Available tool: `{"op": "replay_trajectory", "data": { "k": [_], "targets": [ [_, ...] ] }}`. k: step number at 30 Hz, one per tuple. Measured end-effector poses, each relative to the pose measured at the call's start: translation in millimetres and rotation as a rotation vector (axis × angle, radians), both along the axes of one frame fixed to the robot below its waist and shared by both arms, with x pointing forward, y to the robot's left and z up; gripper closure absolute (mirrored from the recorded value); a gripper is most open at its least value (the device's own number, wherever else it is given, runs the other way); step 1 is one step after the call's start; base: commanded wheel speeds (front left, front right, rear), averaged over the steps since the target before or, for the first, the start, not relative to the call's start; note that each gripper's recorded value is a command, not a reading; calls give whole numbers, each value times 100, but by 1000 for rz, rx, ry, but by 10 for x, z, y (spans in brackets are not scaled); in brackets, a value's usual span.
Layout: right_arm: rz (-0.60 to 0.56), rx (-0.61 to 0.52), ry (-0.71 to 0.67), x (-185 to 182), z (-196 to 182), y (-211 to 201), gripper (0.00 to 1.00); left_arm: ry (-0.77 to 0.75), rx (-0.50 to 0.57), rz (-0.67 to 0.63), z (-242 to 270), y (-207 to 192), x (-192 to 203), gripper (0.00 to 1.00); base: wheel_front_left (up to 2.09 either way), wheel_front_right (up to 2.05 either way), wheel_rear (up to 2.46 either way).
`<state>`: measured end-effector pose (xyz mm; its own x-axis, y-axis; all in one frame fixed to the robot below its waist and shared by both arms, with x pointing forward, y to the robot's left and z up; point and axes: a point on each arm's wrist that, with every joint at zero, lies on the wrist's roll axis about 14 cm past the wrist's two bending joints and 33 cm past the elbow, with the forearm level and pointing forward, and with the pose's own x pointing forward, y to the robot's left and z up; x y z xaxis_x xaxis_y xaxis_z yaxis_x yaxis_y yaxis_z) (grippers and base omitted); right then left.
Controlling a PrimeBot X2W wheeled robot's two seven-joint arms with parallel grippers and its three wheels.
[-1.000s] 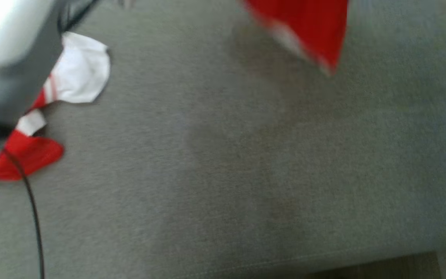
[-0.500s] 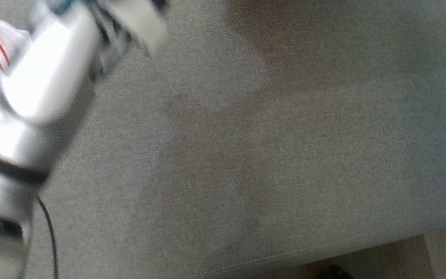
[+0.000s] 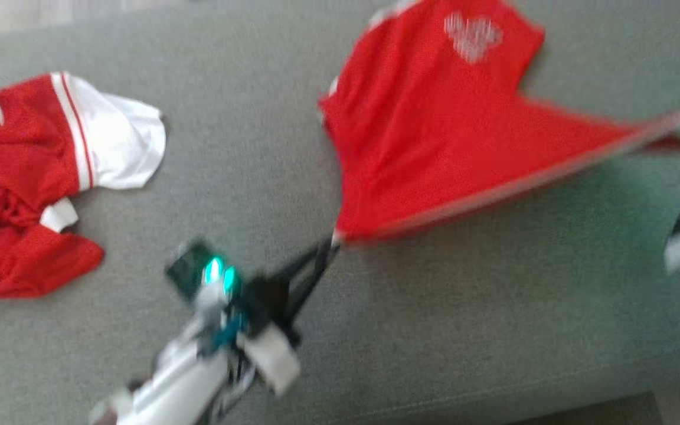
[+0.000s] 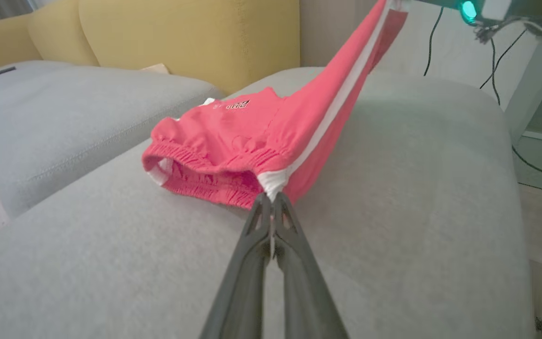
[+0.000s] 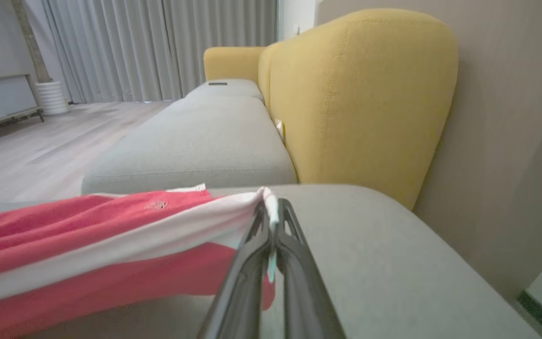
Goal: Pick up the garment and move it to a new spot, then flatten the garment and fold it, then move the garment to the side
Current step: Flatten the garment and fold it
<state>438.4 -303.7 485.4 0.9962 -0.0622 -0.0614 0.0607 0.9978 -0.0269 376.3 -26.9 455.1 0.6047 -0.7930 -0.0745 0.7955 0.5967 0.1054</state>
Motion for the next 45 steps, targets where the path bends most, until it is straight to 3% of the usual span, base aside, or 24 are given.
{"op": "replay_trajectory", "data": {
  "k": [9,16,20,25,34,45],
  "targets": [
    [-32,43,27,-916,175,288,100,46,9,127,-58,331,-595,100,0,0,0],
    [3,13,108,-1125,292,502,100,48,-4,194,11,585,-690,100,0,0,0],
    [26,-4,140,-957,275,549,100,40,-43,187,100,551,-583,100,0,0,0],
    [77,-33,173,-497,245,562,100,25,-109,171,239,435,-234,100,0,0,0],
    [183,-100,305,522,-15,639,100,25,-46,210,149,507,603,100,0,0,0],
    [267,-176,480,1140,-526,847,100,215,33,278,-311,610,1005,100,0,0,0]
  ]
}}
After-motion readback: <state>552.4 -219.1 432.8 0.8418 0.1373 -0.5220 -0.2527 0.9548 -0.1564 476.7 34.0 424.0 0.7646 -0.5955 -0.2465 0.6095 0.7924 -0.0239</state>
